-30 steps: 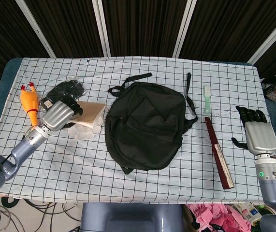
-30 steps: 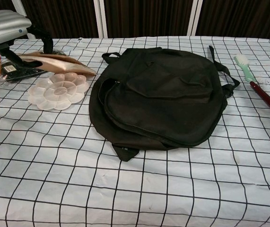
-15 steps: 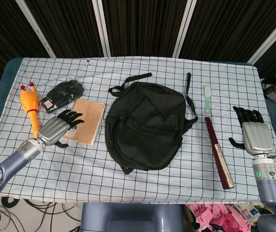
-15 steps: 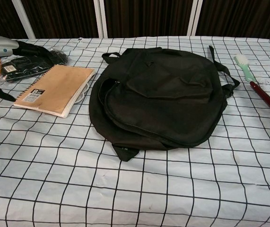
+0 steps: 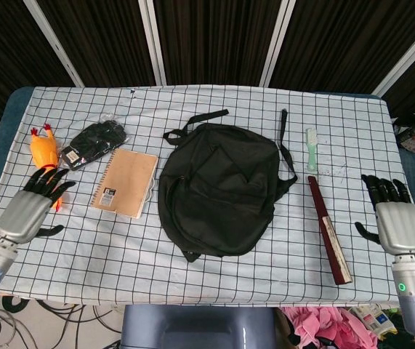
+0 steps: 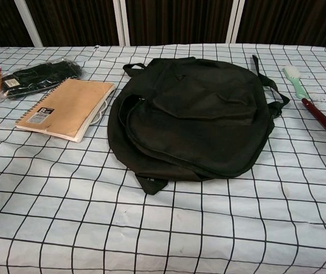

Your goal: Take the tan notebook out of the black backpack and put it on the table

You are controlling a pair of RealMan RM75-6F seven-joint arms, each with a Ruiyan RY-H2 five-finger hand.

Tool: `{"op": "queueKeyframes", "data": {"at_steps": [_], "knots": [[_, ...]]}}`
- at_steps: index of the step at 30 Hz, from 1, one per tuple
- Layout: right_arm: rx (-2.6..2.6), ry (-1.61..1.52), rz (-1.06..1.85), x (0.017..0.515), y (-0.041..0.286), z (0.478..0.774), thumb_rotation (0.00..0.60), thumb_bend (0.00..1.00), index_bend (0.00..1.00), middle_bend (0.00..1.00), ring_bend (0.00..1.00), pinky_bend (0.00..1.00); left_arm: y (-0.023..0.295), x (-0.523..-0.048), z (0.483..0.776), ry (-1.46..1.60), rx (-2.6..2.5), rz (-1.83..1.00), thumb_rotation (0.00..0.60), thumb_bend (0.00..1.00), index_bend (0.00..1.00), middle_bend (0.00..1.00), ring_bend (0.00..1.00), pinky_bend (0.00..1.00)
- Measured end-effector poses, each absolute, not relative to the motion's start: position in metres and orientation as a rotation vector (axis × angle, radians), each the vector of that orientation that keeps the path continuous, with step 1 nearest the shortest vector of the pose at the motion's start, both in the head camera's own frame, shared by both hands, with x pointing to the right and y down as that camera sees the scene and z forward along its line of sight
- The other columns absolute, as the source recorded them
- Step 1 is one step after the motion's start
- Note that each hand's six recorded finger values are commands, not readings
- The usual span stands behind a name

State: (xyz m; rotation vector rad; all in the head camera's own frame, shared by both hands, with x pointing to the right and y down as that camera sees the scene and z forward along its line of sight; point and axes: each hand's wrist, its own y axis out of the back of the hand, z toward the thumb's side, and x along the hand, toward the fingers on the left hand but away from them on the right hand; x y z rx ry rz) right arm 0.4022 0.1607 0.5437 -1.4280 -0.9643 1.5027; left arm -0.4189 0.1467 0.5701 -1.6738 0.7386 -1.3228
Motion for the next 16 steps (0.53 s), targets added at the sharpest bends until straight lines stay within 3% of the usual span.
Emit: {"op": "queueKeyframes", "data": {"at_steps": [9, 16], "knots": [[-1.373, -1.001, 1.500, 0.414, 0.244, 0.525, 0.600, 0.17, 0.07, 0.11, 0.09, 0.09, 0.230, -0.474, 0.555, 0.925, -1.639, -1.524, 0.600, 0.09, 0.19, 0.05, 0.00, 0.00], [-1.355, -0.999, 1.474, 0.412, 0.278, 0.531, 0.600, 0.17, 0.06, 0.09, 0.08, 0.09, 0.240, -0.474, 0.550, 0.992, -1.652, -1.474, 0.600, 0.09, 0.18, 0.04, 0.00, 0.00]]}}
